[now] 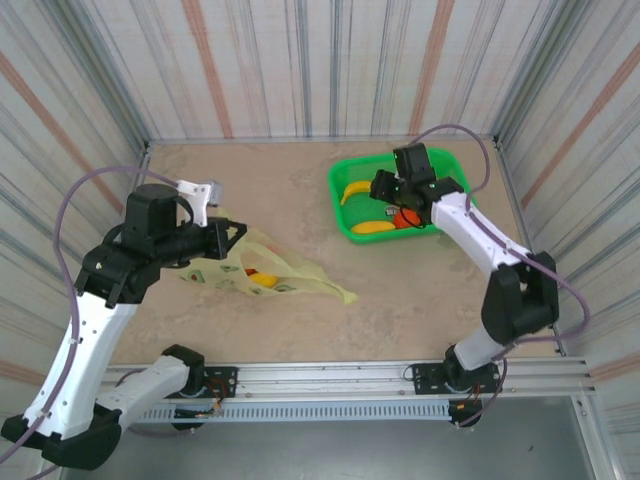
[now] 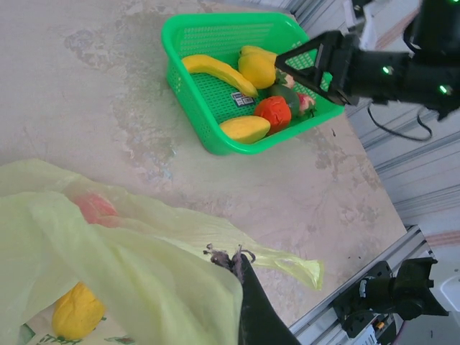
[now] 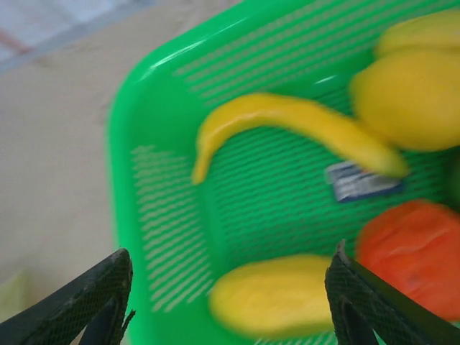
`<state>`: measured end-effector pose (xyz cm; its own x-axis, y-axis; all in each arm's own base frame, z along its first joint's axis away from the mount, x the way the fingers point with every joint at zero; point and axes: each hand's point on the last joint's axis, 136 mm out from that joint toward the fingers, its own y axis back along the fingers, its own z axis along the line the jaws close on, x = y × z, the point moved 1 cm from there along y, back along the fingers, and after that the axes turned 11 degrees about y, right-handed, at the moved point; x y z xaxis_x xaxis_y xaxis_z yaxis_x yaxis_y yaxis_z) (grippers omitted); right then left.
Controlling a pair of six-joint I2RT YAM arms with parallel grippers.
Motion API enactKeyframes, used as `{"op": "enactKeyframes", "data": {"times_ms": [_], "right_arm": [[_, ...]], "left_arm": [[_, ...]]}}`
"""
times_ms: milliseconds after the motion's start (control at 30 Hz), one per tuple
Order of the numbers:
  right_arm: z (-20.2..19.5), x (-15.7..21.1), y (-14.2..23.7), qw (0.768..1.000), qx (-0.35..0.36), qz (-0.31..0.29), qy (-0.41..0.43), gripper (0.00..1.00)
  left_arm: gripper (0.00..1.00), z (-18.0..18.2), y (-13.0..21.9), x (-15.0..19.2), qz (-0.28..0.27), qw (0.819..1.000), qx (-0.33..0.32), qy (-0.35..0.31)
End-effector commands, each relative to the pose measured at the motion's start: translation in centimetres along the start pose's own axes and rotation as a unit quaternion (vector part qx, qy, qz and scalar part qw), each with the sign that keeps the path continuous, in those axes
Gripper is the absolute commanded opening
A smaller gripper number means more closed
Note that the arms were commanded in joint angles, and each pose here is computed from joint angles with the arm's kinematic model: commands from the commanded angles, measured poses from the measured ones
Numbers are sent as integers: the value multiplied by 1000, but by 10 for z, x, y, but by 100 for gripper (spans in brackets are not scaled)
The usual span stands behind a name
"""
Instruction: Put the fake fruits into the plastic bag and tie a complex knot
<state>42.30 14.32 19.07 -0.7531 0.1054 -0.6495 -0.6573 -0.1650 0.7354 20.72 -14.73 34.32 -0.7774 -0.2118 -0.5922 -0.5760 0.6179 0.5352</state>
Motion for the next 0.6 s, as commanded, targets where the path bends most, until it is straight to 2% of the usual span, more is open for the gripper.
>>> {"op": "enactKeyframes", "data": {"times_ms": [0, 100, 267, 567], "right_arm": [[-34, 6, -23, 989, 113, 54, 78, 79], [-56, 1, -51, 980, 158, 76, 96, 86], [-79, -3, -92, 980, 154, 107, 72, 98], [-99, 4, -134, 978, 140, 141, 64, 100]], "left_arm": [[0, -10, 5, -3, -3, 1000, 16, -18], [0, -9, 3, -3, -1, 1000, 15, -20], [0, -8, -2, -2, 6, 1000, 14, -22], [0, -6, -9, -3, 16, 1000, 11, -25]]}}
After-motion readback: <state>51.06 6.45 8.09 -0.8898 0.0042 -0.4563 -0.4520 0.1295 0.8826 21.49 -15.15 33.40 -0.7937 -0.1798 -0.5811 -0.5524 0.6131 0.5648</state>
